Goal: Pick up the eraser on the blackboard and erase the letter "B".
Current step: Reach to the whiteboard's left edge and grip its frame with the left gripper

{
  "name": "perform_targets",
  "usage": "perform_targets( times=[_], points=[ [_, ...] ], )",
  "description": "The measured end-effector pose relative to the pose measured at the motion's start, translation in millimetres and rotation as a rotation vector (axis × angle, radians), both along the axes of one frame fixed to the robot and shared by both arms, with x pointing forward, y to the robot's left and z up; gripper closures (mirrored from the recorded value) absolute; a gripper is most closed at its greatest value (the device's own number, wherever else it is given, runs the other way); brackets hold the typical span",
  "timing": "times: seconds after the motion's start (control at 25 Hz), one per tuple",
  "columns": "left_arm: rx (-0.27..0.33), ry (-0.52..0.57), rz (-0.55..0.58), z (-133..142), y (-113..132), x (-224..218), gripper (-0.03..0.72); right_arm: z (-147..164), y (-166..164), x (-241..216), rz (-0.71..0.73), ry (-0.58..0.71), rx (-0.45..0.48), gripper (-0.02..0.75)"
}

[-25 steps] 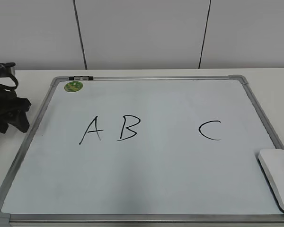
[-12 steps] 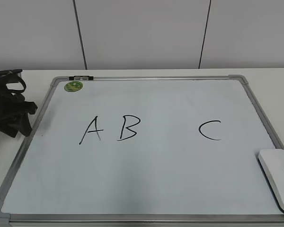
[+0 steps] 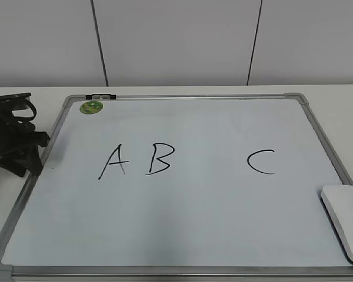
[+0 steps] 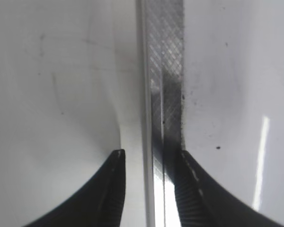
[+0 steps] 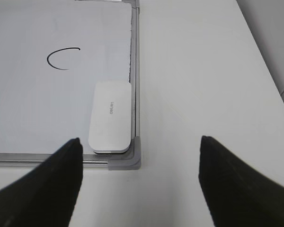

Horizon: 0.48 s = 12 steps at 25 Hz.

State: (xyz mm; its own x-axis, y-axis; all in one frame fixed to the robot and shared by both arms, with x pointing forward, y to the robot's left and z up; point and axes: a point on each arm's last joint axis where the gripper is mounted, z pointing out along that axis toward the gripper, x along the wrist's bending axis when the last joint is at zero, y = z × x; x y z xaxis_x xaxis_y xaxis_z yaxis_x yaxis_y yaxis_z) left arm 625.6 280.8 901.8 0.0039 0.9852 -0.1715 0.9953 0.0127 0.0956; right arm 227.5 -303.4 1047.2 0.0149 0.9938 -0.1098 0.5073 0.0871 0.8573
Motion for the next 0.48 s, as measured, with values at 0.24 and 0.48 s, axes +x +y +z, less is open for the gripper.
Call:
perform_targets(
  times=[0.24, 0.48],
  points=[
    [-0.005, 0.0, 0.002, 0.1, -0.4, 0.0, 0.545, 0.0, 0.0, 0.0, 0.0, 0.0, 0.0, 0.151],
    [-0.014, 0.0, 0.009, 0.5, -1.2, 0.3, 0.676, 0.0, 0.0, 0.0, 0.0, 0.0, 0.0, 0.152]
  ],
)
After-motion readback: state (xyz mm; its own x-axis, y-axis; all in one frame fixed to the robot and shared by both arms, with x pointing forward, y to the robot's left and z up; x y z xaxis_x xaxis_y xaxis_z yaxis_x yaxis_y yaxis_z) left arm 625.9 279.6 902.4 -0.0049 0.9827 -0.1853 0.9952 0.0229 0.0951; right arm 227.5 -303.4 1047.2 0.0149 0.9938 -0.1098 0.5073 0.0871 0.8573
